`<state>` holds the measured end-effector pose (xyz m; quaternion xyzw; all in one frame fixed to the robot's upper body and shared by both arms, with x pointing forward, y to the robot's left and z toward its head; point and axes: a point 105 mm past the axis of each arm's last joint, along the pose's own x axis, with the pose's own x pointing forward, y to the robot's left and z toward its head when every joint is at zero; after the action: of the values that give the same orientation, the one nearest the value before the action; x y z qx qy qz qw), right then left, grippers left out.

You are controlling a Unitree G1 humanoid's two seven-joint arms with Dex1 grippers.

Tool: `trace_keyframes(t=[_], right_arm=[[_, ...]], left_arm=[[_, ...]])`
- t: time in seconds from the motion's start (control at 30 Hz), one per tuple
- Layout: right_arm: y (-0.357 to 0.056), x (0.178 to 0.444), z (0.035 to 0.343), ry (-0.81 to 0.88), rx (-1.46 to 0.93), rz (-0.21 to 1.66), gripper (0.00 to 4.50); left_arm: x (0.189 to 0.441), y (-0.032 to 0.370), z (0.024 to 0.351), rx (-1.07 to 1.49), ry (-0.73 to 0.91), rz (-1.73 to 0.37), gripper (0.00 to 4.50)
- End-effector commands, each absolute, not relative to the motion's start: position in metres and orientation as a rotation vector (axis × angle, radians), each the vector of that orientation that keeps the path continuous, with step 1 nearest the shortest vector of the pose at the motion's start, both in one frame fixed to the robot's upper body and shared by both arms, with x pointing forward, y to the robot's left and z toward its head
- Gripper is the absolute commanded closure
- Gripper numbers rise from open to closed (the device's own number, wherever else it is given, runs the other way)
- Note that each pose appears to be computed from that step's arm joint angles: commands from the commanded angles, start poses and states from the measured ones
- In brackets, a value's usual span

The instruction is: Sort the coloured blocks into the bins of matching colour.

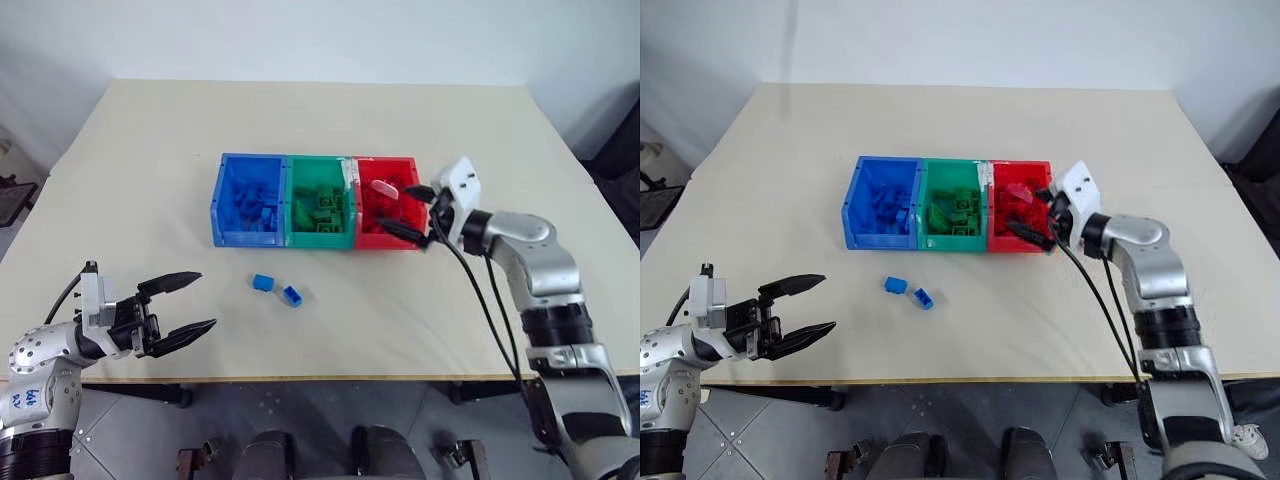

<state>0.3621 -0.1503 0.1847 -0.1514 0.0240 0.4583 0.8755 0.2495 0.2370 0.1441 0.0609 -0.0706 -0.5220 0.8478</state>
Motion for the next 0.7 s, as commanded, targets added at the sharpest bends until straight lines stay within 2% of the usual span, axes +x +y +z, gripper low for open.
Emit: trace_keyframes(t=[0.03,0.27,0.37,0.47,0.7], right_arm=[[-0.167,0.325,0.185,0.094,-0.390,1.115,0.02],[-0.230,0.296,0.172,0.251,-0.483,1.134,0.02],[-0.238,0.292,0.170,0.271,-0.505,1.136,0.02],[-0.229,0.294,0.172,0.247,-0.504,1.143,0.02],[-0.180,0.295,0.162,0.177,-0.437,1.228,0.02]], left_arm=[[0.251,0.238,0.149,0.150,-0.171,-1.099,0.00],[0.252,0.245,0.150,0.159,-0.158,-1.104,0.00],[0.252,0.248,0.151,0.164,-0.154,-1.103,0.00],[0.253,0.249,0.152,0.167,-0.156,-1.104,0.00],[0.248,0.243,0.148,0.173,-0.144,-1.117,0.00]])
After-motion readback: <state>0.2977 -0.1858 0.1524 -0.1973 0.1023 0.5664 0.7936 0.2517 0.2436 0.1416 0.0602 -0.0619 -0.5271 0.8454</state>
